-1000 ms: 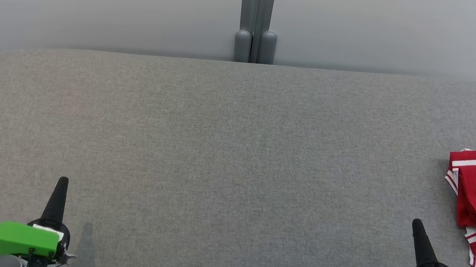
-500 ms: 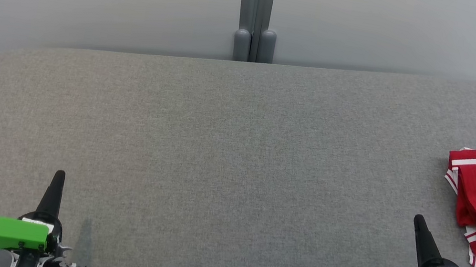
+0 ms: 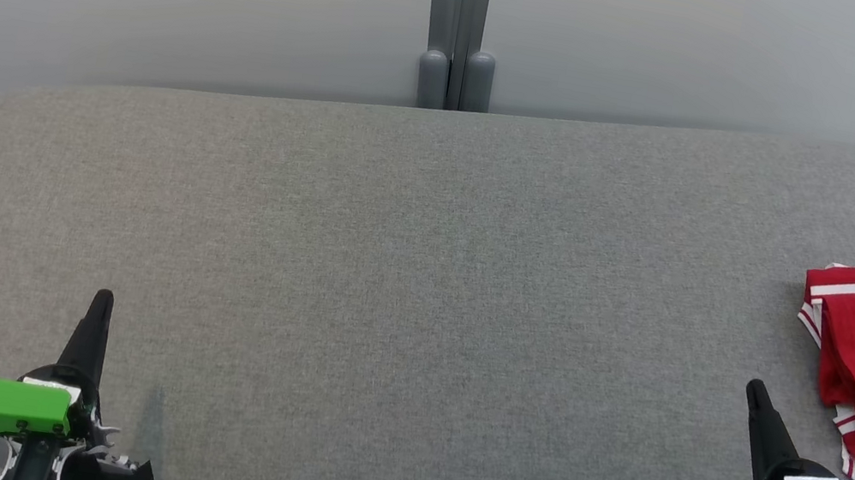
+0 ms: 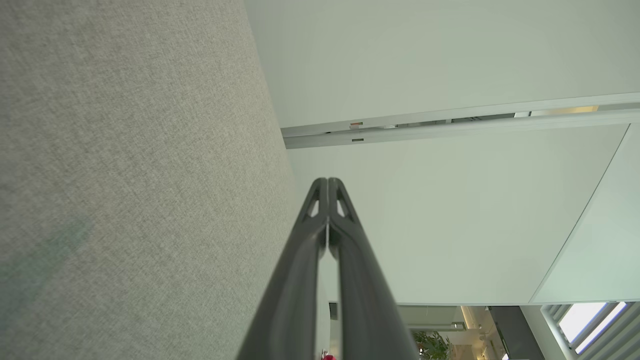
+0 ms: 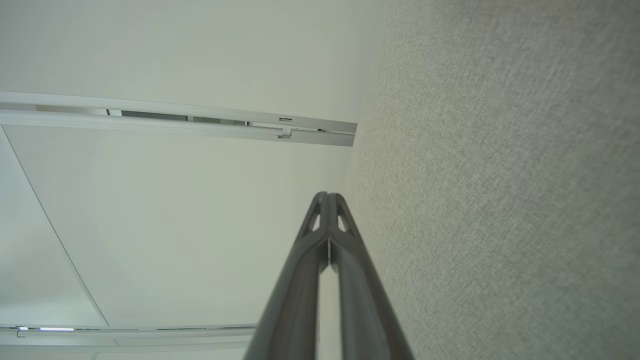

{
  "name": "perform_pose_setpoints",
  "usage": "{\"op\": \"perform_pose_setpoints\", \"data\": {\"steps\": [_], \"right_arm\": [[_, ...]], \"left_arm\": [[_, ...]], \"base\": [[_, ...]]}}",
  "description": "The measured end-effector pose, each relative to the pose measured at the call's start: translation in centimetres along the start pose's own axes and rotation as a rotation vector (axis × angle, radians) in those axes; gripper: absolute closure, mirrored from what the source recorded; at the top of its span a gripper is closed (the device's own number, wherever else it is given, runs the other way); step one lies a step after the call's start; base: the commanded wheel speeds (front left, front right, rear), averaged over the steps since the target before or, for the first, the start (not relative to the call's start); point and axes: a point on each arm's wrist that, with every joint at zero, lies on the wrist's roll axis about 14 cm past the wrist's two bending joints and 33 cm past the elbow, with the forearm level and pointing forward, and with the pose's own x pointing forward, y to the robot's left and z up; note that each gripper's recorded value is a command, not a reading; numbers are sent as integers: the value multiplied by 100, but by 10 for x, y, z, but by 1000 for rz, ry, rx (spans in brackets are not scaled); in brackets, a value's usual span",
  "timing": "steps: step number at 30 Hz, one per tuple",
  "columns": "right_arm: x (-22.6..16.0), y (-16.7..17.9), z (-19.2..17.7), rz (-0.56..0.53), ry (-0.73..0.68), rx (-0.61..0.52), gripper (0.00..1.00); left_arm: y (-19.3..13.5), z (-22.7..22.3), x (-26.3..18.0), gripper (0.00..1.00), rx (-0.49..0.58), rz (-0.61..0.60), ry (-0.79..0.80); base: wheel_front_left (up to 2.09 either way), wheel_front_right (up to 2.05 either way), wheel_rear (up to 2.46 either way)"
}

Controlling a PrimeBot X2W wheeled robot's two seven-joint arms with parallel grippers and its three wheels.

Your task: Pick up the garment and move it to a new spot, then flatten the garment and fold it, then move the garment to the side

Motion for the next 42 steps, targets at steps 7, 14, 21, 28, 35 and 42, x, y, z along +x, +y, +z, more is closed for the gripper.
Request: {"op": "perform_pose_setpoints", "data": {"steps": [7, 14, 21, 28, 35, 42], "right_arm": [[1, 2, 1, 10, -2, 47, 100], [1, 4, 3, 18, -1, 92, 100], [1, 5, 3, 21, 1, 104, 100], [1, 5, 3, 21, 1, 104, 100], [1, 5, 3, 21, 1, 104, 100], [1, 5, 3, 21, 1, 104, 100]], "left_arm": [[-2, 2, 2, 100, -44, -9, 0], [-6, 3, 4, 100, -85, -23, 2], [-8, 3, 5, 100, -94, -31, 1], [-8, 3, 5, 100, -94, -31, 1], [-8, 4, 5, 100, -95, -32, 0], [-8, 3, 5, 100, -95, -32, 2]], "base": [[0, 0, 0], [0, 0, 0], [0, 0, 0], [0, 0, 0], [0, 0, 0], [0, 0, 0]]}}
